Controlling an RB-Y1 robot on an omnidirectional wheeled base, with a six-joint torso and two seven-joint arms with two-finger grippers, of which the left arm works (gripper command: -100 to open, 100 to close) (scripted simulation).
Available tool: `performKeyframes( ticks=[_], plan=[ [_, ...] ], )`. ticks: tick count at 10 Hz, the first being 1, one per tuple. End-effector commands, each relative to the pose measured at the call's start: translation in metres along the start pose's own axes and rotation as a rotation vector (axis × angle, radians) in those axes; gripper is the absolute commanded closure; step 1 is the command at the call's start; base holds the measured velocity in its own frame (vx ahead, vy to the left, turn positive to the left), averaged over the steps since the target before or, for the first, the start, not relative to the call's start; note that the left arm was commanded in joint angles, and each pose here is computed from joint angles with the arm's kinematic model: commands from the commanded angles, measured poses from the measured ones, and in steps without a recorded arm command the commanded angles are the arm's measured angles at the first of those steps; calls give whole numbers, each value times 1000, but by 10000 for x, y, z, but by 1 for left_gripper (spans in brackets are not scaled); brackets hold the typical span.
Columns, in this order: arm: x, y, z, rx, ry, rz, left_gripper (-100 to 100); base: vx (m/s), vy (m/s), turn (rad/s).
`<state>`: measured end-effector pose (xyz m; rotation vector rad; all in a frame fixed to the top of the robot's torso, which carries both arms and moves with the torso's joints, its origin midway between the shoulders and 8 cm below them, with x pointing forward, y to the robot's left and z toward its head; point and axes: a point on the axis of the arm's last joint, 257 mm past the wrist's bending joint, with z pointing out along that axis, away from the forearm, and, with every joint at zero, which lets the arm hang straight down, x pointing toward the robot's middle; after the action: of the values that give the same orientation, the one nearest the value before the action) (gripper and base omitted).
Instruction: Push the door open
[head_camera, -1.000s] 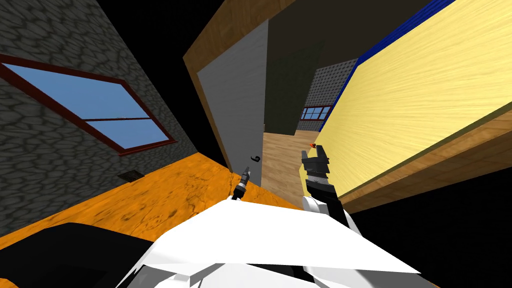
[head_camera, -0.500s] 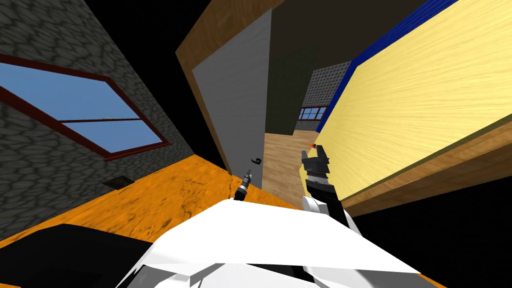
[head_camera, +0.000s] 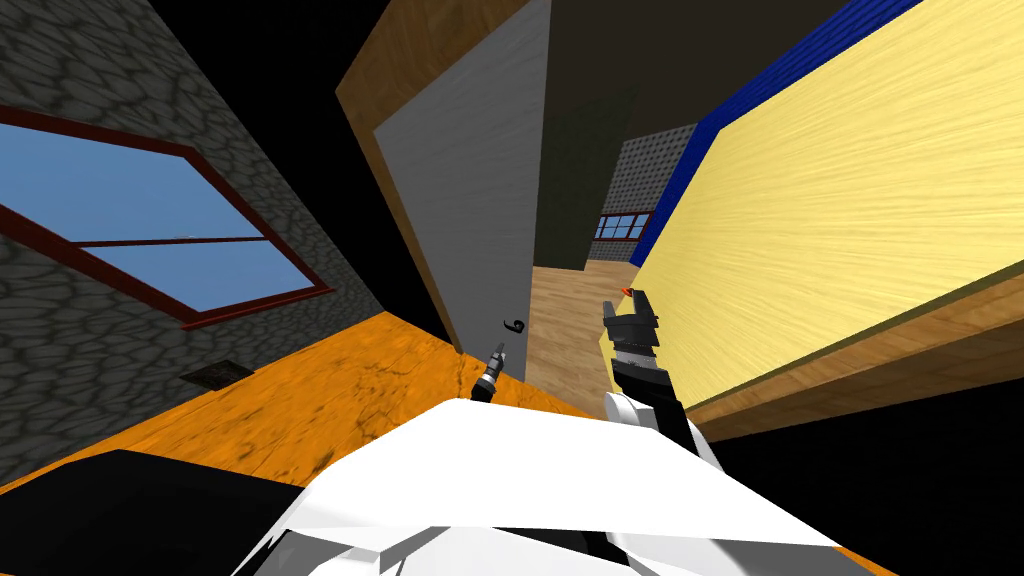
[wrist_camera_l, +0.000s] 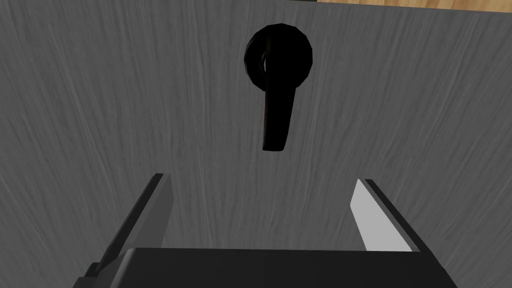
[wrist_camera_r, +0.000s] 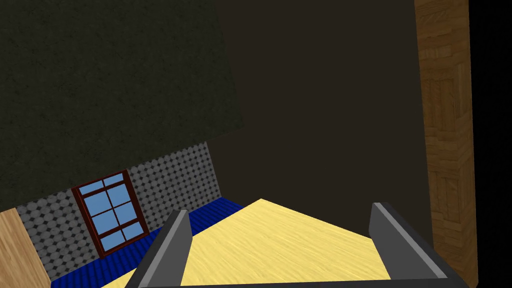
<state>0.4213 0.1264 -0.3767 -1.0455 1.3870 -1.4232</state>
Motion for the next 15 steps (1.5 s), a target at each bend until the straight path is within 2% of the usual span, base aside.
performKeyframes(
  ticks=[1,4,13,14,15],
  plan=[
    [37,80,-22,-15,8,-1,-100,78,67,-36],
    [16,111,-23,-20,6,3,-100,77,19,-22],
    [-15,146,-28,-21,-11,-3,-100,175,-51,-22],
    [-15,146,-28,-21,-11,-3,100,-9,1,3],
    [-15,146,-28,-21,-11,-3,100,-30,10,4]
  ],
)
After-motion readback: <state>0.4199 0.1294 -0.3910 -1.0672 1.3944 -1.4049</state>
